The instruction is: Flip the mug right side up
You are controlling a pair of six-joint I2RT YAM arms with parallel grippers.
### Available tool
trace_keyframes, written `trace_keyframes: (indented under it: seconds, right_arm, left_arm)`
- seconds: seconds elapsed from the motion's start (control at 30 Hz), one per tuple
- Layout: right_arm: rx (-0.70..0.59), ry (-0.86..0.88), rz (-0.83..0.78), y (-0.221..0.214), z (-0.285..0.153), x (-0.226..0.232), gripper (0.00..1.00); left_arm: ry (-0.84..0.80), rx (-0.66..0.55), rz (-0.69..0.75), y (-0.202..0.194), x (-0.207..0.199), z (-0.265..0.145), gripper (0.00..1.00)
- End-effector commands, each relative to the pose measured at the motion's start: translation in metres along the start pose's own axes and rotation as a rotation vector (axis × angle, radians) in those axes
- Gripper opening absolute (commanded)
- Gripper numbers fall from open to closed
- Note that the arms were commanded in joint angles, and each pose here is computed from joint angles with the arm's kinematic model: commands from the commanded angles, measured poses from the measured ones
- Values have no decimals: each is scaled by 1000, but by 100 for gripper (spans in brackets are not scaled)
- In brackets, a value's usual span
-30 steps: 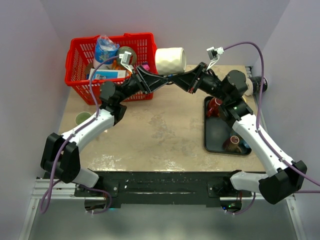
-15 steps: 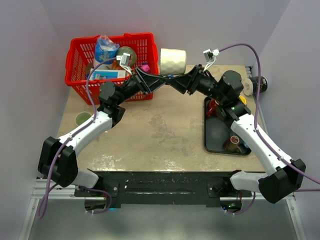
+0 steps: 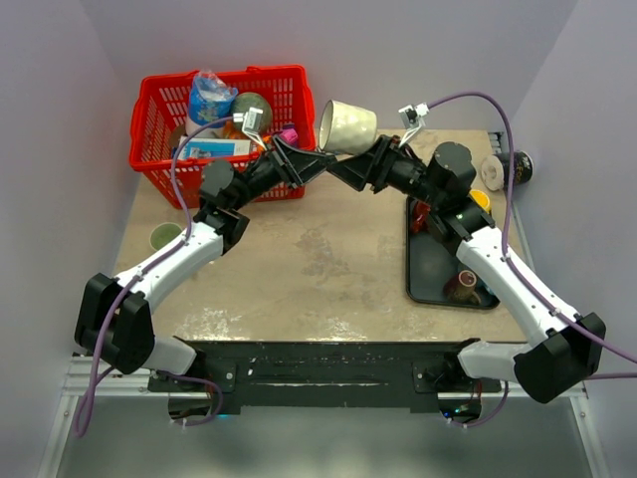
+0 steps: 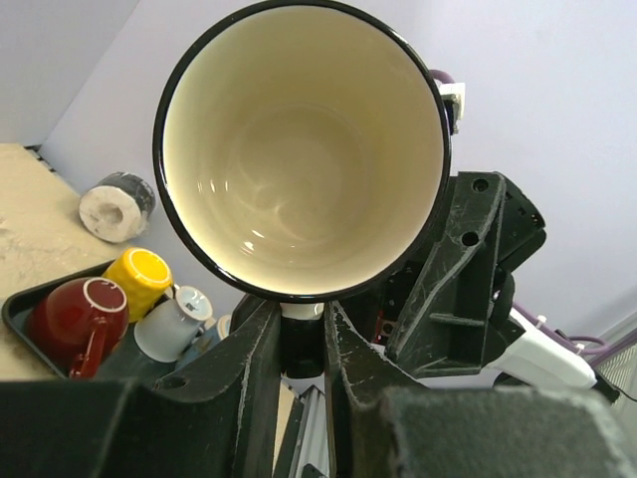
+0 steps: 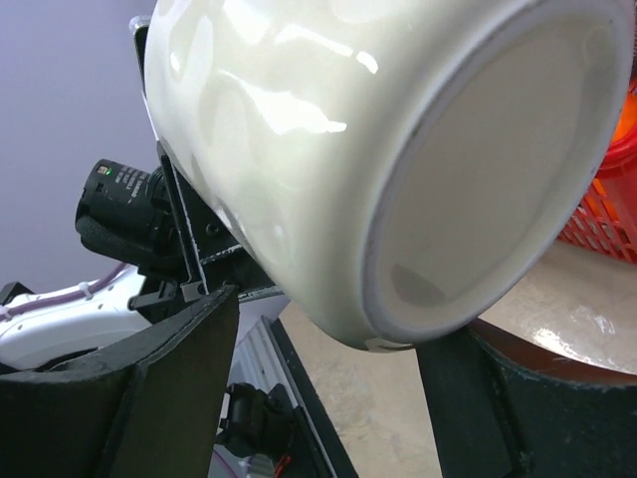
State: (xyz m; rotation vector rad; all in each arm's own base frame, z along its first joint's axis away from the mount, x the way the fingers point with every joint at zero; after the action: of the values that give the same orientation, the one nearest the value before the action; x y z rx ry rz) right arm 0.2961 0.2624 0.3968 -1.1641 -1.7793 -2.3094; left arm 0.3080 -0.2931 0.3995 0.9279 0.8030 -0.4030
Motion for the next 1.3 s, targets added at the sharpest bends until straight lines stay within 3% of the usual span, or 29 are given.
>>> trace_keyframes:
  seconds: [0.0, 0.37, 0.83, 1.1, 1.27]
  right_arm:
    - [-74, -3, -48, 20, -1, 7, 75]
    - [-45, -92, -22, 17, 6, -11, 83]
    - [55, -245, 163, -25, 13, -54, 85]
    - [114, -338, 217, -44, 8, -73, 85]
    - [117, -424, 233, -41, -3, -87, 85]
  left_arm:
    - [-45, -46, 88, 15, -28, 0, 0]
    - [107, -14, 18, 14, -2, 7, 0]
    - [334, -1, -111, 21, 47, -2, 0]
    - [471, 37, -55, 18, 67, -17, 0]
    - [659, 79, 41, 10, 89, -48, 0]
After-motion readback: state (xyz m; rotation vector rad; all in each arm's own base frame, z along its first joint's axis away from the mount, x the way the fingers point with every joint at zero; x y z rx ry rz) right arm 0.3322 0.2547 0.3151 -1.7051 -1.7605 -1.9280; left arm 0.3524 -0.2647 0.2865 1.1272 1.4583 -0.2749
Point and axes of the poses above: each gripper's point midway between its finger pads, its own z axis out along the fingers, its own x axis along the line the jaws close on, y = z × x, the point moved 2 cm from there along -z, back along the fingers, and after that the axes turned 8 degrees about -z, right-handed, at the moved point
